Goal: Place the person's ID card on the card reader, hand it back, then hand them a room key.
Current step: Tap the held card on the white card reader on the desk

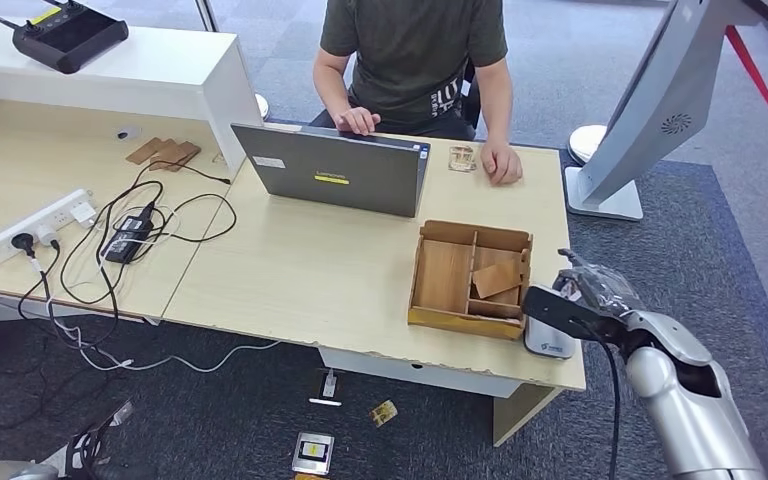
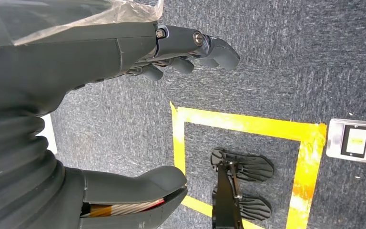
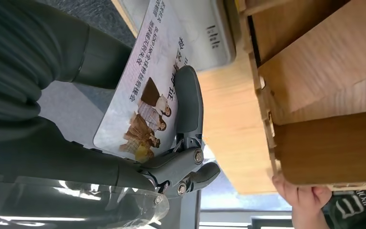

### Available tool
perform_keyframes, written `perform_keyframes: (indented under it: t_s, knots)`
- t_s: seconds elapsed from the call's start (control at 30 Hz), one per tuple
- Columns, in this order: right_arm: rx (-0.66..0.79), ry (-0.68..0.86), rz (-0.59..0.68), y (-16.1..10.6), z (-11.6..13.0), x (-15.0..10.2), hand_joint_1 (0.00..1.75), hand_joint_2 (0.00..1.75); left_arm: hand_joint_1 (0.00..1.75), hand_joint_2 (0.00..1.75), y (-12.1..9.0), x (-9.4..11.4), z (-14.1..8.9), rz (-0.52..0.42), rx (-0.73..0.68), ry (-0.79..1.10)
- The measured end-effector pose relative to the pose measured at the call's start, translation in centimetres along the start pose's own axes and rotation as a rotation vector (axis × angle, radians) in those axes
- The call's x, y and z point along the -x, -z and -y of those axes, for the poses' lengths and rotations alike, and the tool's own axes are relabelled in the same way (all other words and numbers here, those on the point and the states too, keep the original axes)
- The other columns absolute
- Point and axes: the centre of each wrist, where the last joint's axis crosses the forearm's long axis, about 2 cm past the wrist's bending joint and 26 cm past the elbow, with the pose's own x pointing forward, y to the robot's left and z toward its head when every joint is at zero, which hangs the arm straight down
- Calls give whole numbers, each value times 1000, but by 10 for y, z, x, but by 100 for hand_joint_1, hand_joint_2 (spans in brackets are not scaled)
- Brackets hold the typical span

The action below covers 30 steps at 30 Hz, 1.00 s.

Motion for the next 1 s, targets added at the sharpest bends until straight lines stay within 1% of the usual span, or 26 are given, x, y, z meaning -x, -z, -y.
perform_keyframes:
  t_s: [0.47,1.0]
  knots:
    - [-58,-88,-17,11,-20,-21,175,175,0,175,0,0,0,-11,5,-11]
    - [-108,-104,-33,15,-29,-23,175,175,0,175,0,0,0,-22,12,-13]
